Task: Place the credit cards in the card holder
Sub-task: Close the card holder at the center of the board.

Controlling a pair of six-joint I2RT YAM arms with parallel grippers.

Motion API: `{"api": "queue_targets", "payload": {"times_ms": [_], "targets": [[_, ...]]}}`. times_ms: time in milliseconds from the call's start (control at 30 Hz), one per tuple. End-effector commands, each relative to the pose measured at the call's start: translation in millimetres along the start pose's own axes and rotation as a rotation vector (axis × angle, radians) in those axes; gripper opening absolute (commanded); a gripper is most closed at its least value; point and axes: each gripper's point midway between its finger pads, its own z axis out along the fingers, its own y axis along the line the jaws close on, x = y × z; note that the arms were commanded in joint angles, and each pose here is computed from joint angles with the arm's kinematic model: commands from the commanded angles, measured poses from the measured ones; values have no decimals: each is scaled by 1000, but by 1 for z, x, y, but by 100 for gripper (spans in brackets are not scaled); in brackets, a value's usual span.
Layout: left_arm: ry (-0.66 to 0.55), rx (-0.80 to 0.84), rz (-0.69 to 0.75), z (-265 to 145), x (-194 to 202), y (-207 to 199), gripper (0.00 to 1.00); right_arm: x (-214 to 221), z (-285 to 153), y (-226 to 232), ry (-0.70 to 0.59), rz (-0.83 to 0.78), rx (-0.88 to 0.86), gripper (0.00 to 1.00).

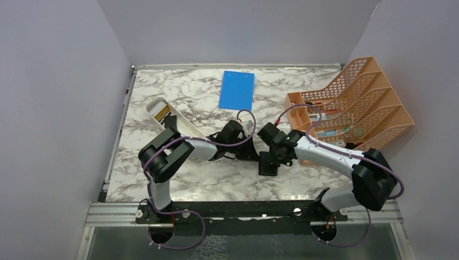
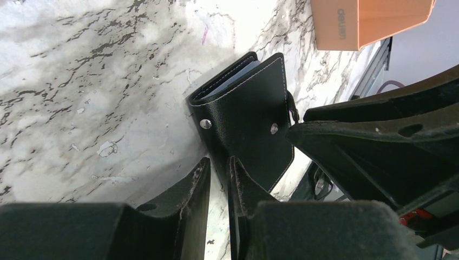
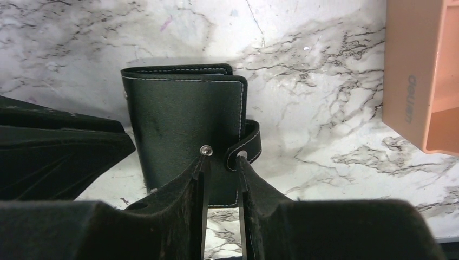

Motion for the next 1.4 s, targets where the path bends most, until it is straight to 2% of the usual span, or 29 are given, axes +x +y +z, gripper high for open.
{"api": "queue_targets", "payload": {"times_ms": [0, 467, 867, 1100, 1367], "targets": [[-22, 19, 34, -6, -7, -9, 21, -11, -5, 1, -41, -6, 30, 30], [-28, 21, 35, -10, -8, -10, 21, -5, -1, -7, -19, -20, 102, 27], [-27, 15, 33, -10, -7, -7, 21, -8, -5, -5, -42, -17, 84, 1], [-20, 20, 25, -8, -6, -8, 21, -15, -6, 15, -63, -30, -10, 1], [-32, 20, 21, -9, -8, -8, 21, -16, -7, 21, -57, -27, -34, 1]]}}
